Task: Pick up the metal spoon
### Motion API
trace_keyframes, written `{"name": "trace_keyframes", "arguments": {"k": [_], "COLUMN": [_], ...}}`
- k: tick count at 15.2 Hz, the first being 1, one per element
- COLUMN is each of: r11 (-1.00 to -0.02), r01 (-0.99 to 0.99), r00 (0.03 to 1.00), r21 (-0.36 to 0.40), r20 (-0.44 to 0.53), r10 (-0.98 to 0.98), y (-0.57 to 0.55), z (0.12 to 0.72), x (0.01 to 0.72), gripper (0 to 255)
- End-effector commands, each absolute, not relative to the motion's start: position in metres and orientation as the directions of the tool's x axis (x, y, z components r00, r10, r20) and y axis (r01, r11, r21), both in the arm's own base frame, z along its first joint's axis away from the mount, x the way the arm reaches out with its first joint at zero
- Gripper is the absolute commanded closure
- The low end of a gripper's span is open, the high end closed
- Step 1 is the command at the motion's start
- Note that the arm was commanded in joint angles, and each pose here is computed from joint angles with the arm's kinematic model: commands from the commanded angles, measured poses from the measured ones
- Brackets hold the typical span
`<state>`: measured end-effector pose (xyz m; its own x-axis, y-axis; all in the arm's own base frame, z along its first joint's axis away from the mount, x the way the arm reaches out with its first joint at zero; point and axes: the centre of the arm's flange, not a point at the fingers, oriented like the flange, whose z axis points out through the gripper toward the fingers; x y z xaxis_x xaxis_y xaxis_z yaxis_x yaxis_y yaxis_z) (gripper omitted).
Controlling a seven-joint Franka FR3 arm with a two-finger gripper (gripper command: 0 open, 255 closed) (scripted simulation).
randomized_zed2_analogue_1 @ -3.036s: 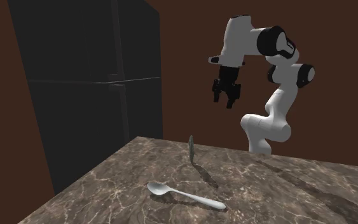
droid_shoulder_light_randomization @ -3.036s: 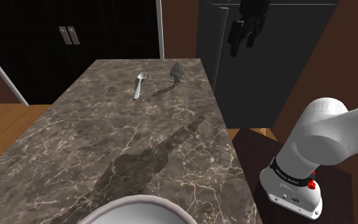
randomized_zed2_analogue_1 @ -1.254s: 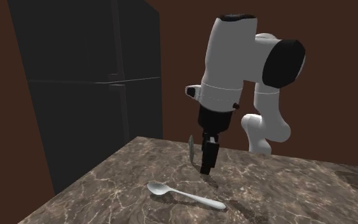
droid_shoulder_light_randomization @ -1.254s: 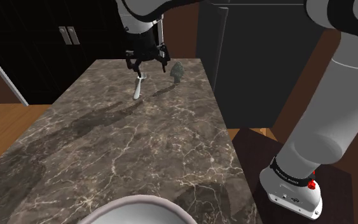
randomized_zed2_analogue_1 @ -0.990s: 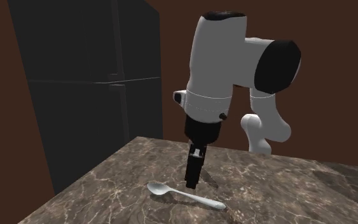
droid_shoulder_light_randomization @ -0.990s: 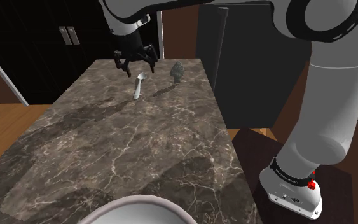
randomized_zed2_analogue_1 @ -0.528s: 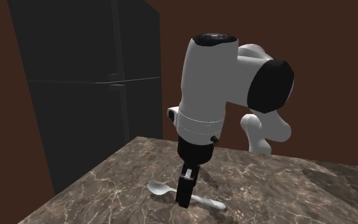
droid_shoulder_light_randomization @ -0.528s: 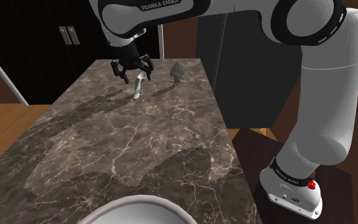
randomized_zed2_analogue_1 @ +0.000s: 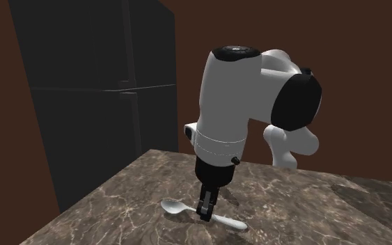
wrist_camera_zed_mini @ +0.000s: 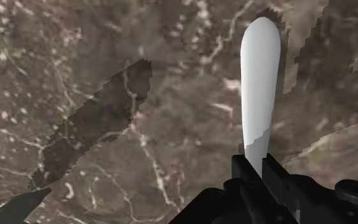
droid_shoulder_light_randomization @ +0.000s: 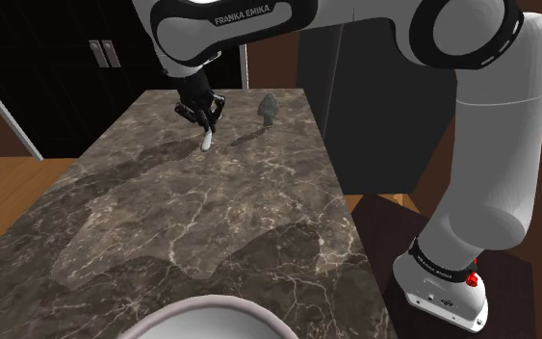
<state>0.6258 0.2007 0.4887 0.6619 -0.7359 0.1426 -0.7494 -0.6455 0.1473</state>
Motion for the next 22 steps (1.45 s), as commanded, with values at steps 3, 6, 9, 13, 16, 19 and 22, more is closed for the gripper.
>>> {"name": "trace_keyframes", "arguments": {"k": [3, 6, 9, 13, 16, 19, 22], "r11": [-0.645, -0.645, -0.645, -0.645, -0.645, -0.645, -0.645], "r01": [-0.749, -0.750, -0.750, -0.750, -0.750, -0.750, -0.750], "r00": [0.662, 0.662, 0.662, 0.662, 0.662, 0.662, 0.662], "r21": [0.150, 0.150, 0.150, 0.150, 0.150, 0.150, 0.150], "r20": [0.141, 0.141, 0.141, 0.141, 0.141, 0.141, 0.141], "r10": [-0.736, -0.736, -0.736, -0.736, -0.736, -0.736, -0.736], "y": [0.200, 0.200, 0.200, 0.200, 0.200, 0.200, 0.200], "z": [0.487, 0.493, 0.509, 0.530, 0.546, 0.562, 0.568], "x": [0.626, 0.625, 0.625, 0.625, 0.625, 0.625, 0.625], "gripper": [255, 255, 255, 255, 255, 255, 255]}}
